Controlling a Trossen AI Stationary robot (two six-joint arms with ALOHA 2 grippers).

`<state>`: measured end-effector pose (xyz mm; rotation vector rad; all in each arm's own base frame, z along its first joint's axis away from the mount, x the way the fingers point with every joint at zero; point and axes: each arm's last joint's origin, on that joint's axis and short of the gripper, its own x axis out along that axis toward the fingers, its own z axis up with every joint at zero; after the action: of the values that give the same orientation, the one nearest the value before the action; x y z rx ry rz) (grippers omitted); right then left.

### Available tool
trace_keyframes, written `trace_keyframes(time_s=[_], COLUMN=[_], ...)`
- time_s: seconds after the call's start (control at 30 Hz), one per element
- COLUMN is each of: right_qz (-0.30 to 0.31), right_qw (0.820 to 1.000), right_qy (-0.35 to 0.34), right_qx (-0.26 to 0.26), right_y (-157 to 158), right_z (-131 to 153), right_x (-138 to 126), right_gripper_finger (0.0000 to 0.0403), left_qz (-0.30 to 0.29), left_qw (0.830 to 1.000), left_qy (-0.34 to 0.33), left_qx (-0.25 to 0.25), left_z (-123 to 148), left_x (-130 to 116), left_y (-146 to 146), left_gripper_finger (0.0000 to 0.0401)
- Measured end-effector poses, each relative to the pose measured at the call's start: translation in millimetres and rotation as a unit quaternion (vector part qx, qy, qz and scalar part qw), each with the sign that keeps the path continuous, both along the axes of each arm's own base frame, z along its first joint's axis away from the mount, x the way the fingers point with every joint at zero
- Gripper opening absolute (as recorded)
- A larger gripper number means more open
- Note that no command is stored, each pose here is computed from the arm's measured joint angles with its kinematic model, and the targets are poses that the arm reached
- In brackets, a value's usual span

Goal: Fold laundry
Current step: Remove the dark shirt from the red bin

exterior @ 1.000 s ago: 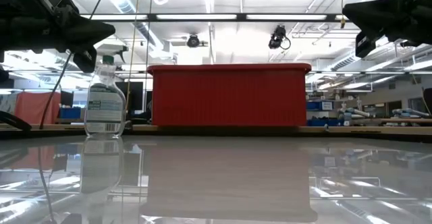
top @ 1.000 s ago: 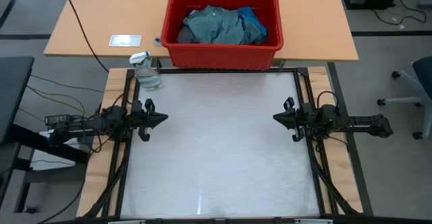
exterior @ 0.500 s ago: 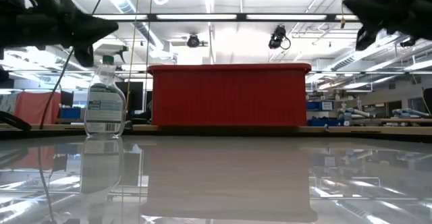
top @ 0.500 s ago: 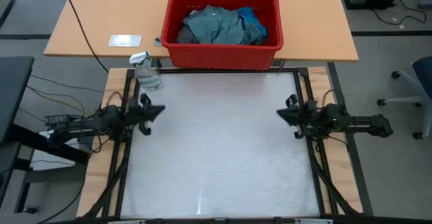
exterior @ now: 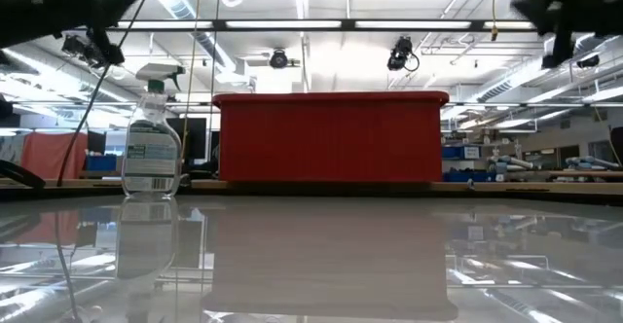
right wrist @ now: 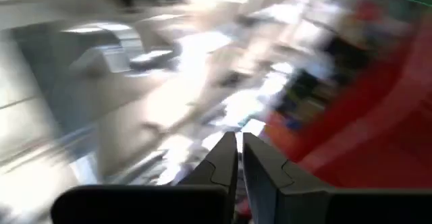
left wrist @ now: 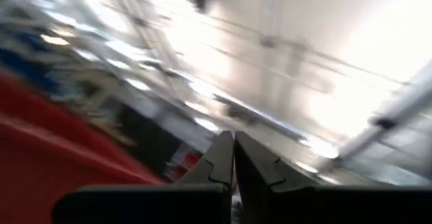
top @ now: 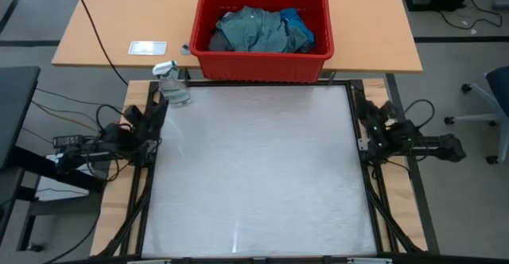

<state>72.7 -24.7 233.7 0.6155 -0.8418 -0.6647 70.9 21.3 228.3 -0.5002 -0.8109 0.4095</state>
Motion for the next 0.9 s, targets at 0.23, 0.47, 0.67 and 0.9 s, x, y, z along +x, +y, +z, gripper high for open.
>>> trace_keyframes(time_s=[0.23, 0.47, 0.67, 0.9], right_qz=[0.020, -0.020, -0.006, 0.034], right_qw=[0.993, 0.984, 0.963, 0.934], right_qy=[0.066, 0.157, 0.258, 0.331], right_qx=[0.092, 0.083, 0.079, 0.127], right_y=[-11.4, -52.1, -106.0, -175.0], right_z=[20.0, 69.1, 101.1, 129.8], right_x=[38.3, 96.8, 134.2, 141.1], right_gripper_finger=[0.0033, 0.0068, 0.0107, 0.0148], left_qz=[0.065, 0.109, 0.043, 0.025], left_qw=[0.983, 0.959, 0.945, 0.885], left_qy=[0.124, 0.228, 0.297, 0.442], left_qx=[-0.119, -0.125, -0.133, -0.142], left_z=[17.4, 62.6, 115.5, 149.0], left_x=[21.4, 63.9, 97.0, 117.2], left_y=[14.4, 51.7, 112.8, 178.7], left_gripper_finger=[0.0020, 0.0020, 0.0021, 0.0034])
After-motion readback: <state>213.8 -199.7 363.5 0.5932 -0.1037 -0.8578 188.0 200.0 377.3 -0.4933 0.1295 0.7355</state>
